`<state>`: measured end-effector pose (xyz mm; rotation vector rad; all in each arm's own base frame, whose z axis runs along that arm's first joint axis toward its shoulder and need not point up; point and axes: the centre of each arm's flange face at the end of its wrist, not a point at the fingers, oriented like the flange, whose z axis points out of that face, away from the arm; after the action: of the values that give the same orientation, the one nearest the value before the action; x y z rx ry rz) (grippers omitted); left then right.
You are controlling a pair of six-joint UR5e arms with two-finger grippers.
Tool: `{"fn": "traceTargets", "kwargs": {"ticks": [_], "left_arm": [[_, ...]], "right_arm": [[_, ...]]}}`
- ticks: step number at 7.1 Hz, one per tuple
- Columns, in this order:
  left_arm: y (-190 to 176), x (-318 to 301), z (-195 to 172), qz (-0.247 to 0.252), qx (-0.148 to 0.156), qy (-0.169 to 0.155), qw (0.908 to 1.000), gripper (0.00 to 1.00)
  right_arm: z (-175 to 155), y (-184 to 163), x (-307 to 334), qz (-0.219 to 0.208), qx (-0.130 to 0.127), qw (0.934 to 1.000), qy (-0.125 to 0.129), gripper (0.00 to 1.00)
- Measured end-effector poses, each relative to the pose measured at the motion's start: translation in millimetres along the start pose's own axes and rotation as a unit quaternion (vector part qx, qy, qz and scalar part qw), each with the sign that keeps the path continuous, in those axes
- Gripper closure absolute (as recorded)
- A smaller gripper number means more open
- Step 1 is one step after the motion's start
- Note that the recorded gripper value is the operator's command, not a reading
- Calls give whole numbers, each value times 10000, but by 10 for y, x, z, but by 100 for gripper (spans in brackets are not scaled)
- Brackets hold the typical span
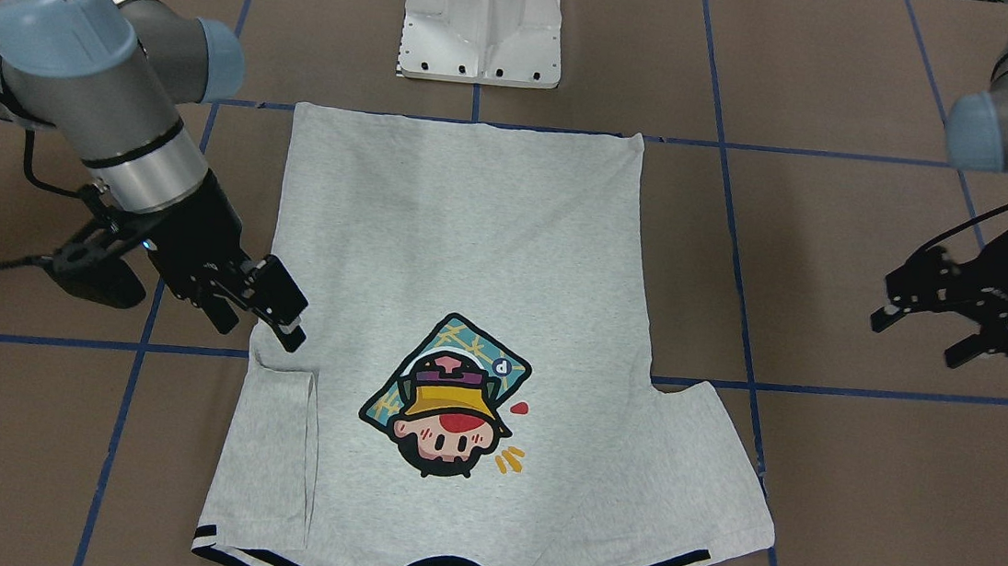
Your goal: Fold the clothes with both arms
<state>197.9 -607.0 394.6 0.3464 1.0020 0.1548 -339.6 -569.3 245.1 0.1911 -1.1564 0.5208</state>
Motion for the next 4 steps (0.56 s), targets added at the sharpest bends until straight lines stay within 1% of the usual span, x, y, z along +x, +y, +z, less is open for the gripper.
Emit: {"fn": "traceTargets", "kwargs": {"ticks": [1,2,3,4], "left_arm": [[-204,112,348,-191,42,-105,9998,5],[-351,1,667,-370,268,-208,9987,7],[-498,-199,1026,-496,527,-210,9972,15],[-621,-312,1293,-539,711,-223,9958,22]], "right_arm": [[-295,102,183,-23,-37,10000,-90,0],[-496,188,325,-40,-56,9999,-146,0],[-621,242,426,-48,-56,9998,-173,0],[-678,265,470,-52,-44,9998,-186,0]]}}
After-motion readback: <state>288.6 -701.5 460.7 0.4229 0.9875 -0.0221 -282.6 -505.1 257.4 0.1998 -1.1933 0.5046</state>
